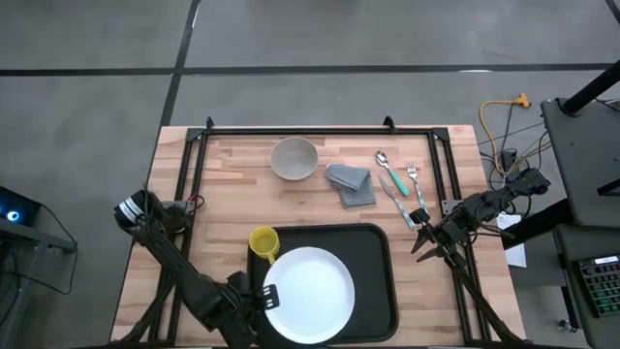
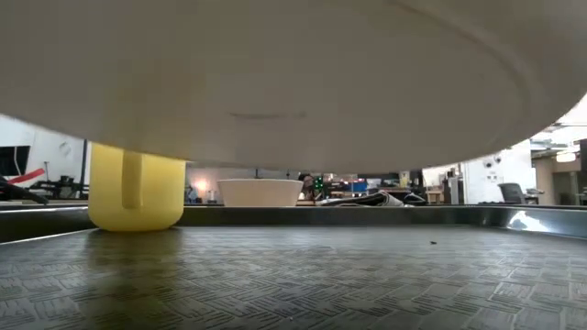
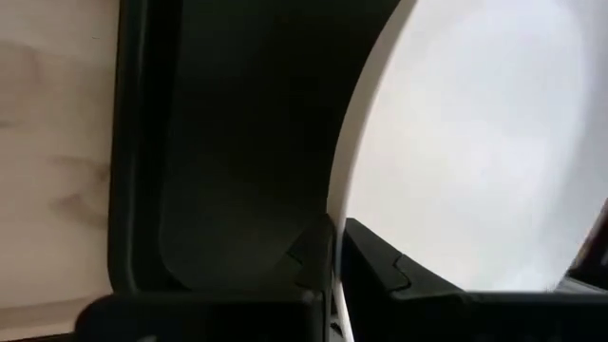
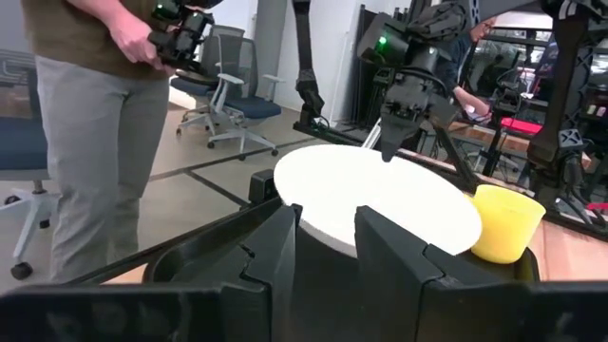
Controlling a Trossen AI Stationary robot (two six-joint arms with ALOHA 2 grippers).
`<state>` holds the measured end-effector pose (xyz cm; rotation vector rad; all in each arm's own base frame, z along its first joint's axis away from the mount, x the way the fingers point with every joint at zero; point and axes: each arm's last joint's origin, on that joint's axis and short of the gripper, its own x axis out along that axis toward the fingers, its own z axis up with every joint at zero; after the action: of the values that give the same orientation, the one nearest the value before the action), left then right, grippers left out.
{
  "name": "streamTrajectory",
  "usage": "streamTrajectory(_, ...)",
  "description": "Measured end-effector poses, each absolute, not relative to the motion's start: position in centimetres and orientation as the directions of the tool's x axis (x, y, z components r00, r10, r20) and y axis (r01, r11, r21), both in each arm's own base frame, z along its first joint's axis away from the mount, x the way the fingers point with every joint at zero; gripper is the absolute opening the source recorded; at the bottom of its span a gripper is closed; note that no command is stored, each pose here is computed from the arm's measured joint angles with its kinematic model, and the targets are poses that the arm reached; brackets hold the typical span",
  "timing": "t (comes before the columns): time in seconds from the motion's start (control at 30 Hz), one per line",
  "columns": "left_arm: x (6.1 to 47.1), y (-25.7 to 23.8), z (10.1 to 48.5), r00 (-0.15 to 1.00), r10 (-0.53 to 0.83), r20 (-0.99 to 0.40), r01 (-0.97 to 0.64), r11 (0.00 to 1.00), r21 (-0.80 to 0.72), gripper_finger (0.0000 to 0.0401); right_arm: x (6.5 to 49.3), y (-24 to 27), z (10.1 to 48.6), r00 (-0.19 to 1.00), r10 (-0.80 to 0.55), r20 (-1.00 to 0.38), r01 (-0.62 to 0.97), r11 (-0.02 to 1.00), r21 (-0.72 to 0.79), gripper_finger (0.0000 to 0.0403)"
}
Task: Set up tray
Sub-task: Put the white plate under the yellow mug on the black serving tray
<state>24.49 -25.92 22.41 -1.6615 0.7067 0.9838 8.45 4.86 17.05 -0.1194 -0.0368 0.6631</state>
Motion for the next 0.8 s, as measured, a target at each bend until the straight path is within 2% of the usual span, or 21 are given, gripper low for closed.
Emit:
streamTrajectory(0.6,24.4,-26.4,19.7,0.391,-0.015,-0.920,-0.888,-0.268,-0.373,0.0000,8.5,4.9,17.0,0.788,0.616,-0.004,-0.612,0.782,-0.122,0.0100)
streamTrajectory(0.8,23.9,-26.2,19.4,0.352,-0.016,-0.936,-0.897,-0.289,-0.333,0.0000,8.4,4.9,17.1,0.788,0.616,-0.004,-0.612,0.782,-0.122,0.0100)
